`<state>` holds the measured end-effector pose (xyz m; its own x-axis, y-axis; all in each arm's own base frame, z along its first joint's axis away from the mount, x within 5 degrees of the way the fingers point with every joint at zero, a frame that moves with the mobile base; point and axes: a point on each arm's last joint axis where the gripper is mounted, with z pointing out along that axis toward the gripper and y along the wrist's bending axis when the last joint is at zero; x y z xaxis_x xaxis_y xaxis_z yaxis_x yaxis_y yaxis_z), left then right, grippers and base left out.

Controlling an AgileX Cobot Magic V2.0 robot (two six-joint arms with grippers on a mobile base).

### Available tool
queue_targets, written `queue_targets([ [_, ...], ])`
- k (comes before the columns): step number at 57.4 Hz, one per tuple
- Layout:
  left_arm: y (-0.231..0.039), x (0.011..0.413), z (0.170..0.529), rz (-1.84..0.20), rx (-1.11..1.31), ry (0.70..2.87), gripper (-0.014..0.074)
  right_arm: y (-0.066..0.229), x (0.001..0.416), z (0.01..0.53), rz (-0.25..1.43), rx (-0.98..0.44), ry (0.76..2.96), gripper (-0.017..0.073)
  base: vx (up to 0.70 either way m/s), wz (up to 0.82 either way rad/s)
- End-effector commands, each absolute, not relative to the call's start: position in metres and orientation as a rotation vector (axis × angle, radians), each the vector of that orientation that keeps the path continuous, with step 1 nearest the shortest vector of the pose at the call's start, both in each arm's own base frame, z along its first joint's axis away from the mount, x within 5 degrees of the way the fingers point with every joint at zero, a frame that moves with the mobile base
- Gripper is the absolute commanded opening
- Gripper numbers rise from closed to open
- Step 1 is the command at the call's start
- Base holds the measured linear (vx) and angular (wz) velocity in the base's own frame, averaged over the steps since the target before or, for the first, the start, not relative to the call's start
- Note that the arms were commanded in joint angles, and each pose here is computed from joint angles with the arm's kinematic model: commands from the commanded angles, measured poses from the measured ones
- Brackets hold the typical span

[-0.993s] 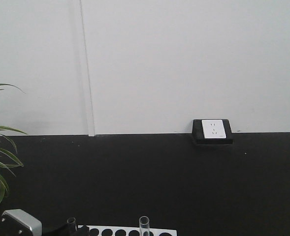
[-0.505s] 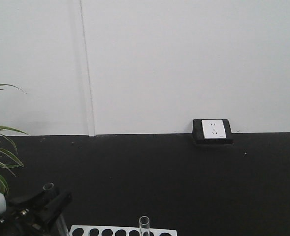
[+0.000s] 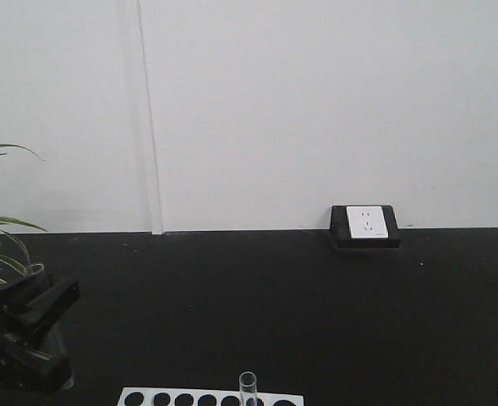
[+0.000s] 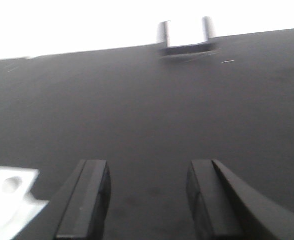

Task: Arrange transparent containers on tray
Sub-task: 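Close the left gripper on the clear tube and lift it out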

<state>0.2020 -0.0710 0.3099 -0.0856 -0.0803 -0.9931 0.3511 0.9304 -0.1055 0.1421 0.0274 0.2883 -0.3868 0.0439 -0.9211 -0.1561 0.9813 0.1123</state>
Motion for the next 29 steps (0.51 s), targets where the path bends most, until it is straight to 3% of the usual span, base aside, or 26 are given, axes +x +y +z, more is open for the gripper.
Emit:
queue_targets([
  [1,-0.07,0.198,0.335,-0.395,0.187,1.484,0.0135,0.043,0.152,0.301,0.247,-0.202,1.852,0.0421,0.0,0.0],
  [10,-0.07,0.198,0.335,-0.394,0.189,1.484,0.0135,0.079,0.164,0.297,0.345,-0.36,1.767,0.0421,0.0,0.0],
  [29,-0.07,0.198,0.335,-0.397,0.187,1.484,0.0135,0.138,0.188,0.257,0.432,-0.535,1.797,0.0421,0.0,0.0],
])
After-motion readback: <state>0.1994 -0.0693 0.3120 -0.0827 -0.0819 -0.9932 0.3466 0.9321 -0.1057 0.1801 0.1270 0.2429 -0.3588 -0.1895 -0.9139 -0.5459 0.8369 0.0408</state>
